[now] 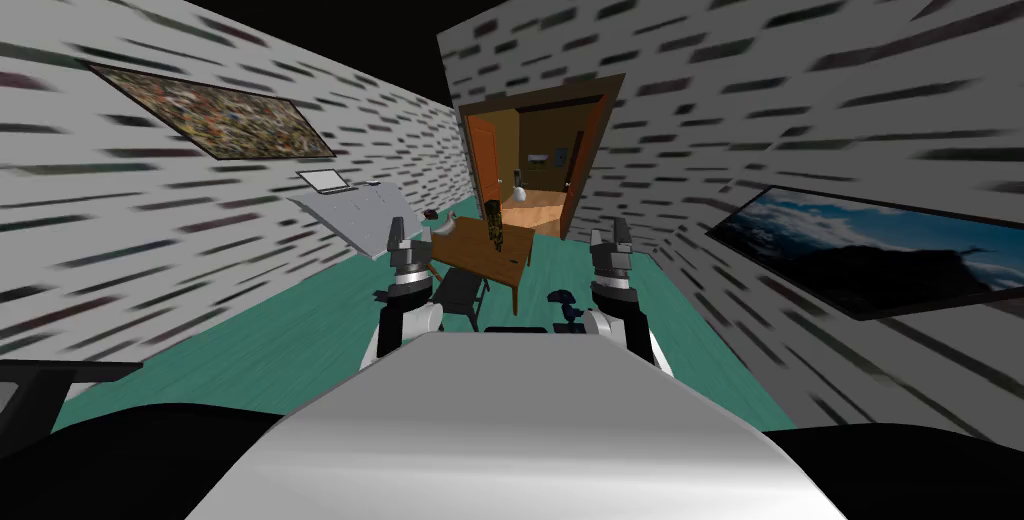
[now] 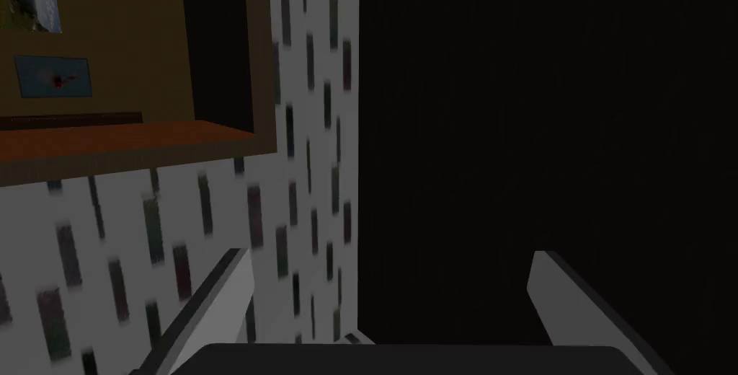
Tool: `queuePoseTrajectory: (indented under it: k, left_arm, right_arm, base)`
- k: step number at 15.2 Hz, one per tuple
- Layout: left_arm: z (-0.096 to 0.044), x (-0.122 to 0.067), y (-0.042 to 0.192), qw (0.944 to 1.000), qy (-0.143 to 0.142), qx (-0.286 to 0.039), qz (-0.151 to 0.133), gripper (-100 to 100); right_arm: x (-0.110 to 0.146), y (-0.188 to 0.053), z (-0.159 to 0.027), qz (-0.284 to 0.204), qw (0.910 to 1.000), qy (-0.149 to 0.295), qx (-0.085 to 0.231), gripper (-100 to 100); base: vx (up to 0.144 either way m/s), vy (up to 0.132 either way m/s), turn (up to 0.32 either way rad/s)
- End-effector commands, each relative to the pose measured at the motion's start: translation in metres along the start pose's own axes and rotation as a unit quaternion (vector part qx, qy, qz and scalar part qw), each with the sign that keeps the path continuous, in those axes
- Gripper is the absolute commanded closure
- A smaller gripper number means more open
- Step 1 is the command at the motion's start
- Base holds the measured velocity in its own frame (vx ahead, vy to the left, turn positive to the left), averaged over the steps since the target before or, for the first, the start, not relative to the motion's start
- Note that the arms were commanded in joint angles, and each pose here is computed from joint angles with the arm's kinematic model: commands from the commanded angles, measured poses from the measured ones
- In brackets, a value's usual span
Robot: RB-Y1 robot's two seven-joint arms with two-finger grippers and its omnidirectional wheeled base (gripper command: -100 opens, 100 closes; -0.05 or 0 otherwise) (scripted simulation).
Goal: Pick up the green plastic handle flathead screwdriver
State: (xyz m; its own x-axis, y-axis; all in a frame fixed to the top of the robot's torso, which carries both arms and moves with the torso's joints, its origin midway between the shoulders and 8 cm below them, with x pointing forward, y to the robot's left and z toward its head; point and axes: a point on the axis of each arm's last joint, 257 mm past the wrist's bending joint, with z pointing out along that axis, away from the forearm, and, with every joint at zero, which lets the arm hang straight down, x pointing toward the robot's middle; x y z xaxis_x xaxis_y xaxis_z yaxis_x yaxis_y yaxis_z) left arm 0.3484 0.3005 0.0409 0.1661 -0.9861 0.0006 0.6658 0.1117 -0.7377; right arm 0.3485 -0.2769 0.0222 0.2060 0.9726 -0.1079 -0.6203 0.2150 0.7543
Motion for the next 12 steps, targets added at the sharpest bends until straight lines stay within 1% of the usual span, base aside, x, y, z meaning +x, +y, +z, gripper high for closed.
queuePoseTrajectory:
  k: [1, 4, 5, 6, 7, 8, 9, 10, 11, 12]
  left_arm:
    - [0.0, 0.002, 0.006, 0.9999, 0.012, -0.009, 0.005, -100]
    - [-0.002, 0.003, 0.032, 0.9982, 0.033, -0.047, 0.019, -100]
    - [-0.002, 0.003, 0.032, 0.9982, 0.033, -0.047, 0.019, -100]
    - [-0.004, 0.003, 0.044, 0.9968, 0.039, -0.066, 0.023, -100]
    - [-0.004, 0.003, 0.044, 0.9968, 0.039, -0.066, 0.023, -100]
    - [-0.007, 0.001, 0.058, 0.9949, 0.044, -0.087, 0.028, -100]
    - [-0.007, 0.001, 0.058, 0.9949, 0.044, -0.087, 0.028, -100]
    - [-0.01, -0.001, 0.073, 0.9922, 0.048, -0.11, 0.034, -100]
    - [-0.01, -0.001, 0.073, 0.9922, 0.048, -0.11, 0.034, -100]
    - [-0.014, -0.004, 0.089, 0.9888, 0.052, -0.134, 0.039, -100]
  right_arm:
    - [0.0, 0.0, 0.0, 0.0, 1.0, 0.0, 0.0, 0]
    - [0.0, 0.0, 0.0, 0.0, 1.0, 0.0, 0.0, 0]
    - [0.0, 0.0, 0.0, 0.0, 1.0, 0.0, 0.0, 0]
    - [0.0, 0.0, 0.0, 0.0, 1.0, 0.0, 0.0, 0]
    - [0.0, 0.0, 0.0, 0.0, 1.0, 0.0, 0.0, 0]
    - [0.0, 0.0, 0.0, 0.0, 1.0, 0.0, 0.0, 0]
    - [0.0, 0.0, 0.0, 0.0, 1.0, 0.0, 0.0, 0]
    - [0.0, 0.0, 0.0, 0.0, 1.0, 0.0, 0.0, 0]
    - [0.0, 0.0, 0.0, 0.0, 1.0, 0.0, 0.0, 0]
    - [0.0, 0.0, 0.0, 0.0, 1.0, 0.0, 0.0, 0]
  base:
    - [-0.001, -0.013, -0.024]
    - [0.009, -0.067, -0.065]
    - [0.007, -0.093, -0.047]
    - [-0.001, -0.087, -0.046]
    - [0.007, -0.077, -0.039]
    - [0.011, -0.081, -0.07]
    - [0.01, -0.072, -0.051]
    - [0.014, -0.081, -0.067]
    - [0.022, -0.085, -0.057]
    - [0.023, -0.097, -0.081]
